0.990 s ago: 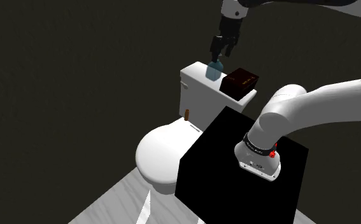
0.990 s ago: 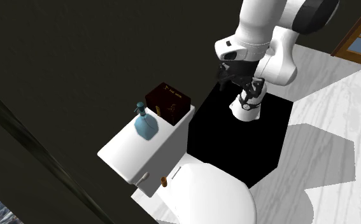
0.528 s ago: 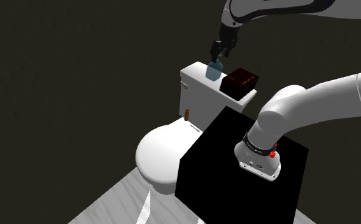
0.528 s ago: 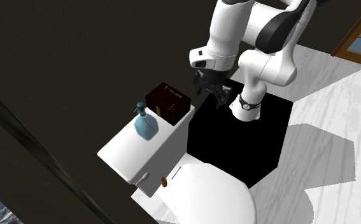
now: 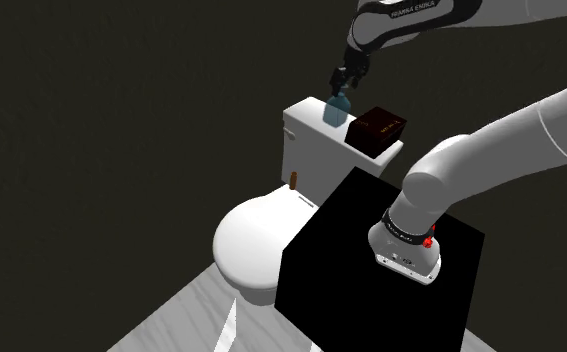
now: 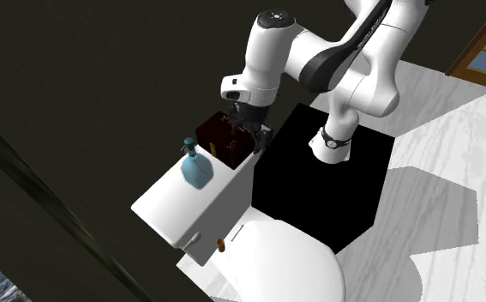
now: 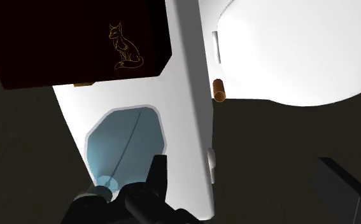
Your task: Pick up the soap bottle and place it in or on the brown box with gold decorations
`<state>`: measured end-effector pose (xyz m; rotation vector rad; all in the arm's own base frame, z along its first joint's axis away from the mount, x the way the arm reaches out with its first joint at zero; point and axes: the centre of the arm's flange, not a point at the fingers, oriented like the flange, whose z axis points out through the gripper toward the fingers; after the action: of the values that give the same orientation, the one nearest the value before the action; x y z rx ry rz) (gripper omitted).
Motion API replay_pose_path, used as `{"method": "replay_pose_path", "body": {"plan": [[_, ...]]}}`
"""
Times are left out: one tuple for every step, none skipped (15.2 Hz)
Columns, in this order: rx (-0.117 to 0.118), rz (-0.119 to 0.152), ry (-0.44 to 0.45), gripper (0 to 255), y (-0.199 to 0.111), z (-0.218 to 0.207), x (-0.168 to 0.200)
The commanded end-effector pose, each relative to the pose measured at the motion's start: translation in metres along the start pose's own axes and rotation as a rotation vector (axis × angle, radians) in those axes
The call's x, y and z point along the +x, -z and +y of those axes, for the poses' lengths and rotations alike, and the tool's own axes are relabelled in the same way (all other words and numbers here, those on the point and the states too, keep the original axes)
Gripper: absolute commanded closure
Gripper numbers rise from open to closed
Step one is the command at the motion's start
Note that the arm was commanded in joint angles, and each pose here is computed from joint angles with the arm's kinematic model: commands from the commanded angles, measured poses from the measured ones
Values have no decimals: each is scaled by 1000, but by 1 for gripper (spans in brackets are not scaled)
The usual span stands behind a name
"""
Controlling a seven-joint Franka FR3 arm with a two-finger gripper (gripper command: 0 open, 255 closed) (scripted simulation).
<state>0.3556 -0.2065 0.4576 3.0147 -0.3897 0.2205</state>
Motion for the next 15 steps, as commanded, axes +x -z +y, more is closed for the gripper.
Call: {"method": "replay_pose_path", "body": {"plan": [[-15, 23, -12, 0, -11, 21, 10], [-22, 34, -19, 0, -18, 30, 14], [-28, 45, -25, 0, -23, 39, 19], [-35, 55, -31, 0, -29, 48, 24], [-42, 66, -37, 0, -35, 57, 29], [-48, 77, -44, 0, -41, 66, 33], [-55, 87, -50, 0, -46, 75, 38], [-61, 98, -56, 0, -51, 84, 43], [-68, 109, -62, 0, -57, 93, 48], [-75, 119, -69, 0, -62, 103, 53], [-81, 130, -75, 0, -67, 112, 57], [-83, 132, -76, 0, -68, 114, 58], [-83, 132, -76, 0, -73, 115, 59], [-83, 132, -76, 0, -78, 115, 60], [-83, 132, -76, 0, -84, 116, 60]]}}
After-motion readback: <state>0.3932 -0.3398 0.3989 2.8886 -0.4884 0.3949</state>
